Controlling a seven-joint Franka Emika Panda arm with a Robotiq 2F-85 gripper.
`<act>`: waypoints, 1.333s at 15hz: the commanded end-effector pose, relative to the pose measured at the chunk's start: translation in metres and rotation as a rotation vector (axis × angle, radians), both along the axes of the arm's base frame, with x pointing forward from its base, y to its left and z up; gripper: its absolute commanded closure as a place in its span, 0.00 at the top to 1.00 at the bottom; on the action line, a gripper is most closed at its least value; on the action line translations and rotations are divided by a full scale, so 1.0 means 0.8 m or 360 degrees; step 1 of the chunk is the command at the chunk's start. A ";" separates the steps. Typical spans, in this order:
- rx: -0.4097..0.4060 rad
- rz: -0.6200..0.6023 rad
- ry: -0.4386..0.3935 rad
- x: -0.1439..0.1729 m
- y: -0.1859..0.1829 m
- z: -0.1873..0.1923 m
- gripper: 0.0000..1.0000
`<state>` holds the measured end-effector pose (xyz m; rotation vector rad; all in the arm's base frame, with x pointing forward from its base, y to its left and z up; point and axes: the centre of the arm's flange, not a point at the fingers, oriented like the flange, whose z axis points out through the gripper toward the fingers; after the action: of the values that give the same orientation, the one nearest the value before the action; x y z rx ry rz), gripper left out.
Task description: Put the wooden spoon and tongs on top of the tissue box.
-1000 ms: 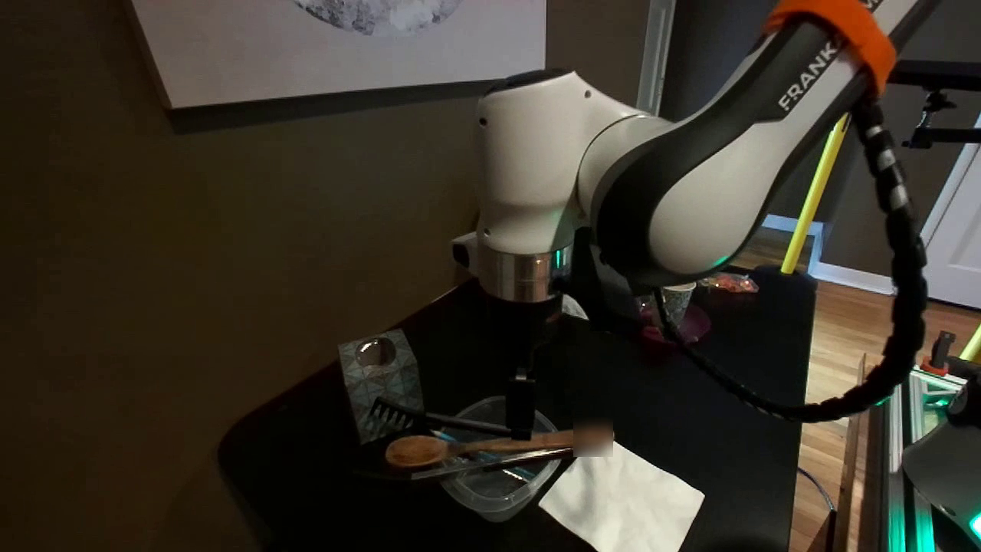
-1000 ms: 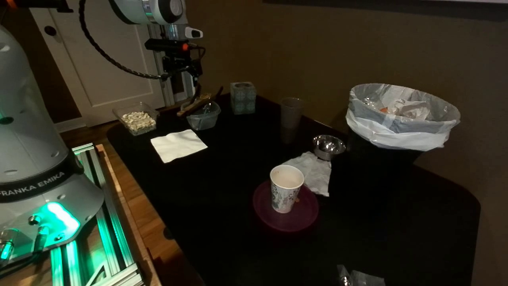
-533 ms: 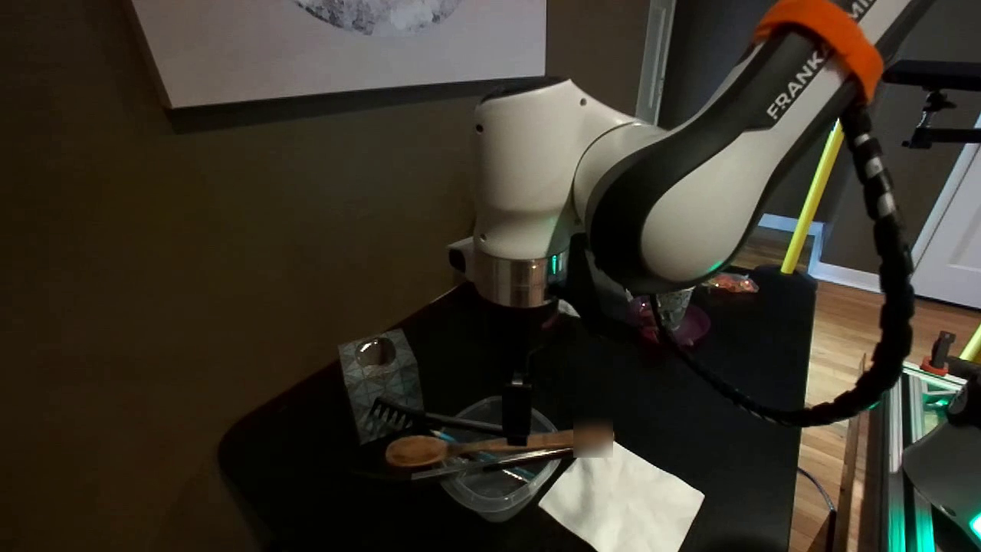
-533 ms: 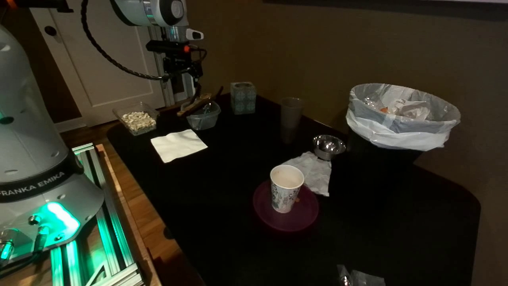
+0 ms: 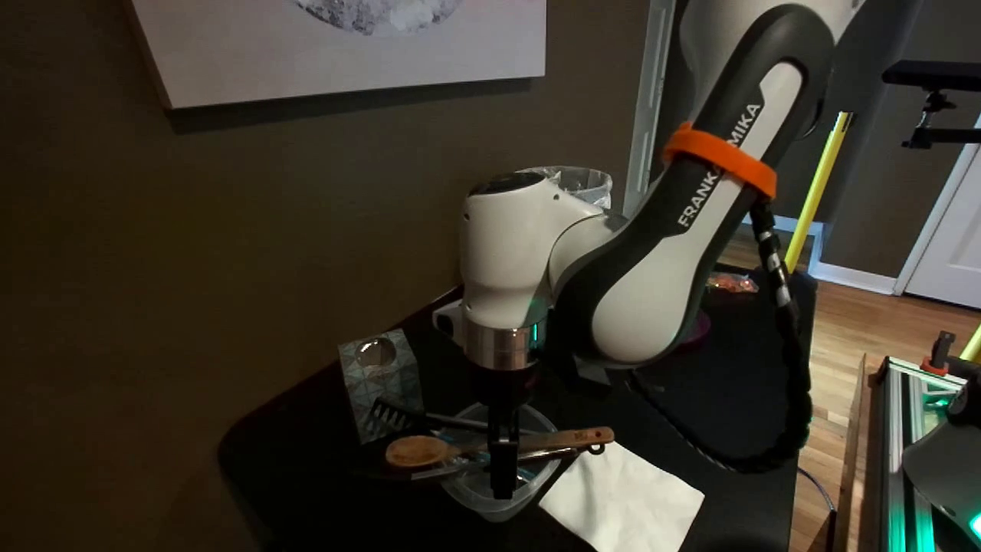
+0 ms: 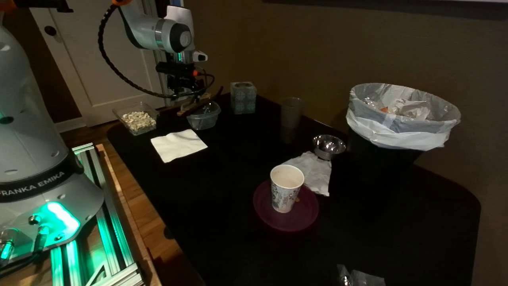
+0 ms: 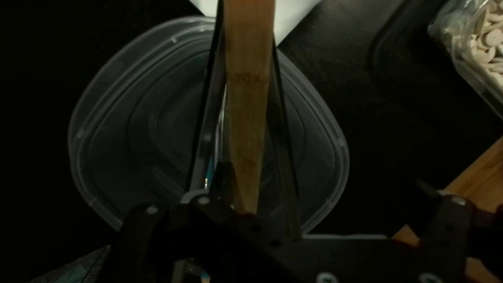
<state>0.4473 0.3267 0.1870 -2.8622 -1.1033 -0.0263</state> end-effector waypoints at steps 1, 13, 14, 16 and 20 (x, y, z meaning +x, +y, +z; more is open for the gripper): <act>0.0069 0.0006 -0.0014 0.027 0.006 -0.011 1.00; 0.0005 -0.0102 -0.0035 0.070 -0.052 -0.008 1.00; 0.0003 -0.0092 -0.0026 0.068 -0.055 -0.008 1.00; 0.0012 -0.0052 -0.0005 0.062 -0.057 -0.006 1.00; 0.0023 0.0042 0.0049 0.052 -0.061 -0.002 1.00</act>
<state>0.4979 0.2860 0.1817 -2.8668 -1.0760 -0.0634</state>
